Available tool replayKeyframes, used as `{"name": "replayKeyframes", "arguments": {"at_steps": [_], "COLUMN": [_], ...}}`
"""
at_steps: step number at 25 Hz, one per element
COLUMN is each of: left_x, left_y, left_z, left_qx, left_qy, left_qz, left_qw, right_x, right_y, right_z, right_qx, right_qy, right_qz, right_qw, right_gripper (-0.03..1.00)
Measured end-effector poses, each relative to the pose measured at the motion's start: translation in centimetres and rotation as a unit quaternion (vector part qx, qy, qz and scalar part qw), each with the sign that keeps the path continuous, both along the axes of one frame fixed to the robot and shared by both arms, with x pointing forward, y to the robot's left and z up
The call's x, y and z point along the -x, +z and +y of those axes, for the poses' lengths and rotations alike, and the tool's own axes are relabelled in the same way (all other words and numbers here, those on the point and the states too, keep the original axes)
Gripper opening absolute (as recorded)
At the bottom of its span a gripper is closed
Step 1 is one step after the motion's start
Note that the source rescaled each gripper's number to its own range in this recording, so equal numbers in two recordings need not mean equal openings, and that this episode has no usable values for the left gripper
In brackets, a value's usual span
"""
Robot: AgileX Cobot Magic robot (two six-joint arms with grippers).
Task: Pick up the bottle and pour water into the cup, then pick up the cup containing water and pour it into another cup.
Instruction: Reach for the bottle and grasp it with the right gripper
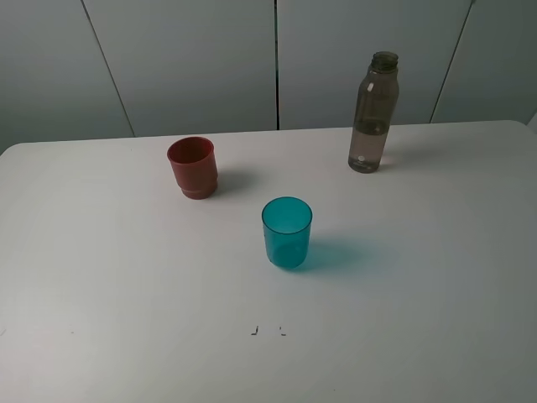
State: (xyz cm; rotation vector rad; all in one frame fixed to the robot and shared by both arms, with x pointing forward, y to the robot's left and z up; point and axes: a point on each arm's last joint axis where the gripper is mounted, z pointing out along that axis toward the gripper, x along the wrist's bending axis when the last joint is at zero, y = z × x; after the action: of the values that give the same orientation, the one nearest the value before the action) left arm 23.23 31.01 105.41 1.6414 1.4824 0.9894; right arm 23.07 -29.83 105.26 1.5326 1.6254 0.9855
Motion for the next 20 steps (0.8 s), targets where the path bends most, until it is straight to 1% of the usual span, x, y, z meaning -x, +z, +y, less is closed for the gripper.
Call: {"name": "replayKeyframes", "arguments": {"at_steps": [20], "left_x": [0.0], "left_y": [0.0], "left_z": [0.0], "left_qx": [-0.003], "left_qy": [-0.002], "left_qz": [0.0], "left_qw": [1.0], "right_x": [0.0], "right_y": [0.0], "right_z": [0.0], "right_qx": [0.0], "right_qy": [0.0], "right_qz": [0.0], "right_qw": [1.0], "right_gripper": [1.0]}}
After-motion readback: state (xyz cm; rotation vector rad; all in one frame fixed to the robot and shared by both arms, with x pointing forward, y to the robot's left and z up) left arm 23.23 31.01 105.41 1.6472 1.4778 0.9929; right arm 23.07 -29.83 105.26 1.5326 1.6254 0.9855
